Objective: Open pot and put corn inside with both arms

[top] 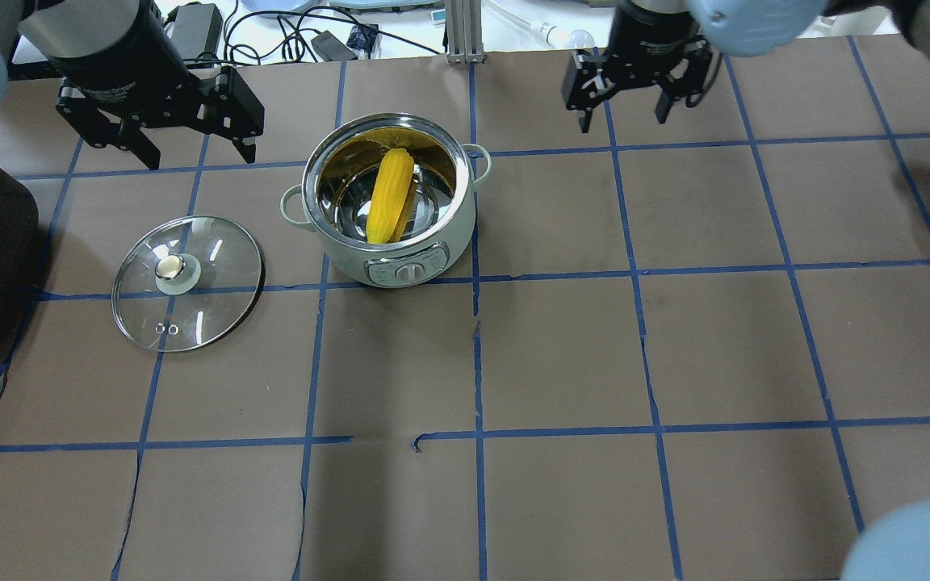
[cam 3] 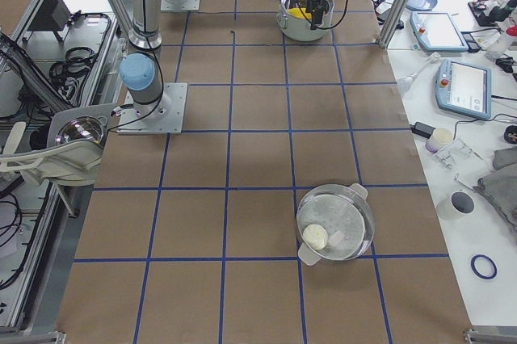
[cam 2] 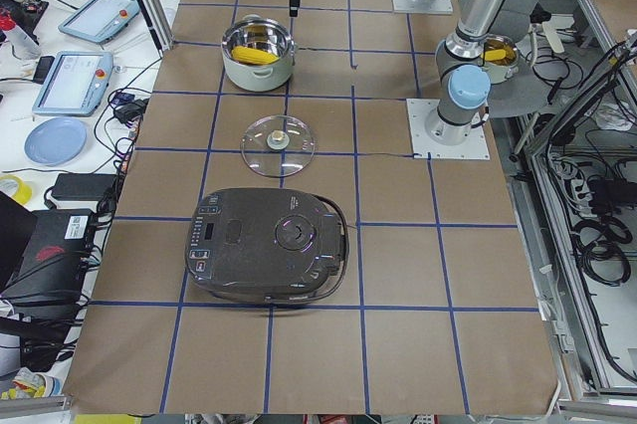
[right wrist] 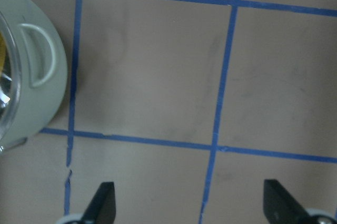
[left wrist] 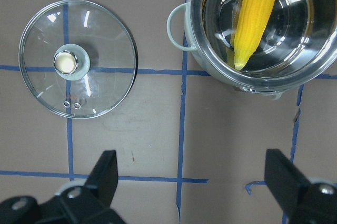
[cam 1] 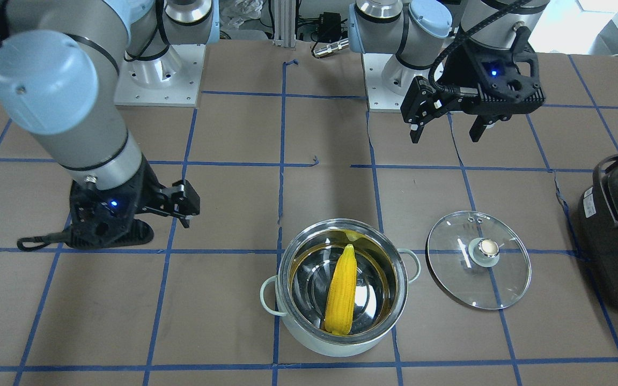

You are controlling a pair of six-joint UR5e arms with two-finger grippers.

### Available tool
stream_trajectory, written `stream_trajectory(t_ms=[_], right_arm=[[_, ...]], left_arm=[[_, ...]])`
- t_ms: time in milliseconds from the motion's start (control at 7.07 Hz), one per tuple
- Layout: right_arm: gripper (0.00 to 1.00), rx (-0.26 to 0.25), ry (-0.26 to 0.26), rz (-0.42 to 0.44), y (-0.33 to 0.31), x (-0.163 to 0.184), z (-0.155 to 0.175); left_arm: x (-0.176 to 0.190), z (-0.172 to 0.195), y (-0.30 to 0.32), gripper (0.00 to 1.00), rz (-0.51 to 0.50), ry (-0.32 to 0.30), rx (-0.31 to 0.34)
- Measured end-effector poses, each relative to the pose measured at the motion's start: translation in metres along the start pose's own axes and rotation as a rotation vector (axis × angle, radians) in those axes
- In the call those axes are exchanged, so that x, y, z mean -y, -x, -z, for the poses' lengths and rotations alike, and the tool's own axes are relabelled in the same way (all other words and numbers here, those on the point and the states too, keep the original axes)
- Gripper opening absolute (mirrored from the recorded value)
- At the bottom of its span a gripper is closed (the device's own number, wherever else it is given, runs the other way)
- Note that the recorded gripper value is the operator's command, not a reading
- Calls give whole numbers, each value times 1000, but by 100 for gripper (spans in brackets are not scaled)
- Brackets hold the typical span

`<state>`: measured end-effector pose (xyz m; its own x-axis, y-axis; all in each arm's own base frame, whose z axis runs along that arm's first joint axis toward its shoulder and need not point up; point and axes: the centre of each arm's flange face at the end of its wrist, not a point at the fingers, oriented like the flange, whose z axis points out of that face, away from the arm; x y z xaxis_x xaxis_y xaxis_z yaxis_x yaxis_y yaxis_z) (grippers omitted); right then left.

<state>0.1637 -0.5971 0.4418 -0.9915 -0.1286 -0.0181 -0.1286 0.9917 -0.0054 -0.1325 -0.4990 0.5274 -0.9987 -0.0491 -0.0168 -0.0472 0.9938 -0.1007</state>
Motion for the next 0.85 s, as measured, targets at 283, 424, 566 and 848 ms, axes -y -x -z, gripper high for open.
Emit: stream_trajectory(t_ms=[283,424,566,848], right_arm=[[100,-20,-27,12,-18,-58,32],[100,-23,-31,11,-11,-76,44],[99,-23,-32,6,-2,-89,50],[97,-13,-29,-33,3,-98,50]], left_arm=[[0,0,0,100,0,0,0],[0,0,0,100,0,0,0],[0,0,0,100,-1,0,0],[0,0,0,100,-1,0,0]])
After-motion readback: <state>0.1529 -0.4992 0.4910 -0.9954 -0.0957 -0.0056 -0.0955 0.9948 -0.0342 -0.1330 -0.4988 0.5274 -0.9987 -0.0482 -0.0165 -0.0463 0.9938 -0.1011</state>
